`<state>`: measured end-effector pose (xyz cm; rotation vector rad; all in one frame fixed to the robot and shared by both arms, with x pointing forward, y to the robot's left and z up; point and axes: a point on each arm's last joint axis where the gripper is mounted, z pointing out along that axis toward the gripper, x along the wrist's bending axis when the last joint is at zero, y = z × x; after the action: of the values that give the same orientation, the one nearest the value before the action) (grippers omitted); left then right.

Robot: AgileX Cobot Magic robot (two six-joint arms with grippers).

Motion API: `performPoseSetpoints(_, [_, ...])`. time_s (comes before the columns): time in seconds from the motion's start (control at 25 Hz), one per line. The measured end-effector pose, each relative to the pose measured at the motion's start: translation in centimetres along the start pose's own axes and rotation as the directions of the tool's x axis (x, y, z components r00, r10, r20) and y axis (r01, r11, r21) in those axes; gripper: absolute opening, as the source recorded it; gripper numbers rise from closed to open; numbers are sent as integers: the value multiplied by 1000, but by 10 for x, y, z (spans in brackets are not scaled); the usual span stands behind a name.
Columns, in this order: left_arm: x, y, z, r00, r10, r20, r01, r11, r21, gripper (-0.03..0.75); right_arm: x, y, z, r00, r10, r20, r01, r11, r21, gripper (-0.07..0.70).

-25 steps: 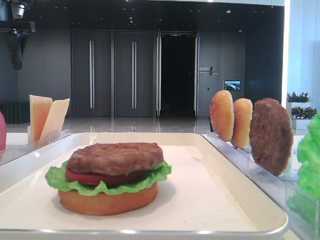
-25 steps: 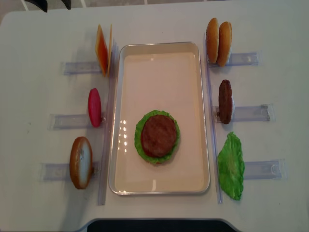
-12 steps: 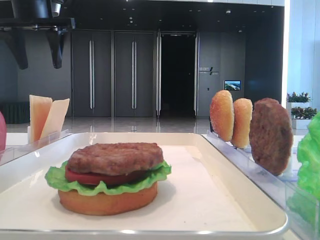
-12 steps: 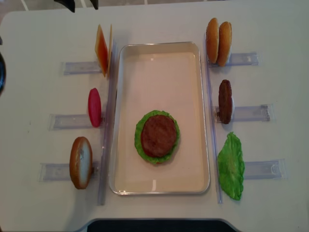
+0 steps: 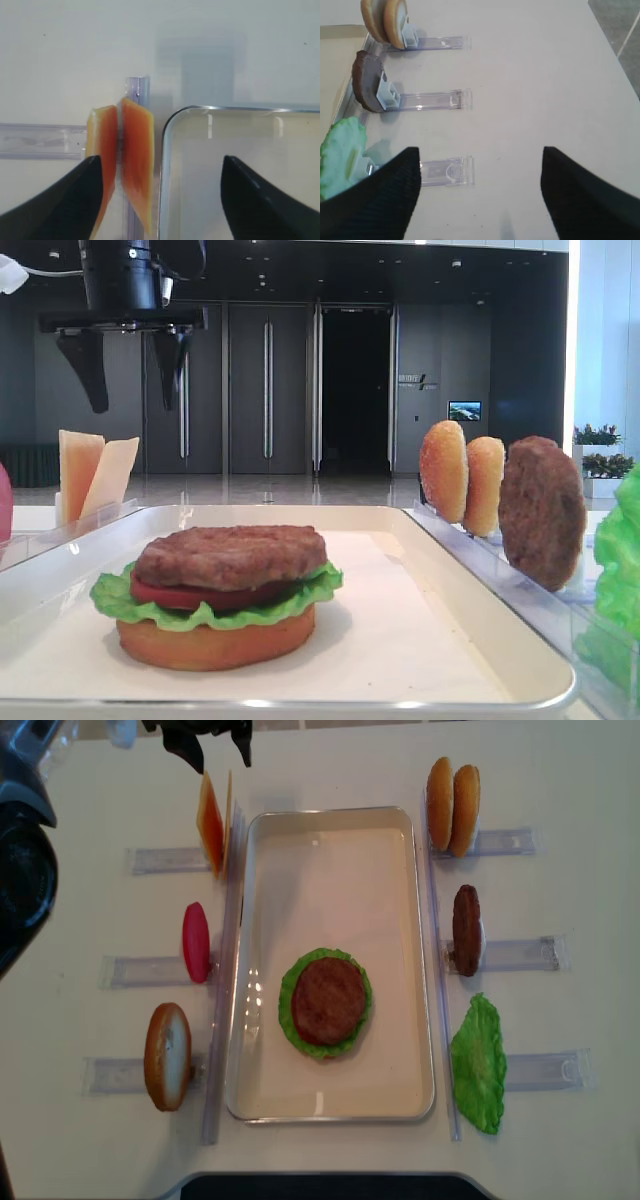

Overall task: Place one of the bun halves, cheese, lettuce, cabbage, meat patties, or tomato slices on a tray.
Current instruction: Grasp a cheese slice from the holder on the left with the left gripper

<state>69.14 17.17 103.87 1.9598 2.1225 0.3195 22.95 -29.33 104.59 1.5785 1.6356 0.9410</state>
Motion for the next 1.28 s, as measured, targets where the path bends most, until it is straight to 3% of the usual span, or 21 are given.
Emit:
performPoseSetpoints(0.68, [-9,-5,32,1000,2,-3,-2,998,69,546,0,0,0,1000,0,0,0,1000,0,509])
performPoseSetpoints(1.28, [-9,-6,41,1000,15,-8,-14,996,85,517,0,0,0,1000,0,0,0,1000,1,509])
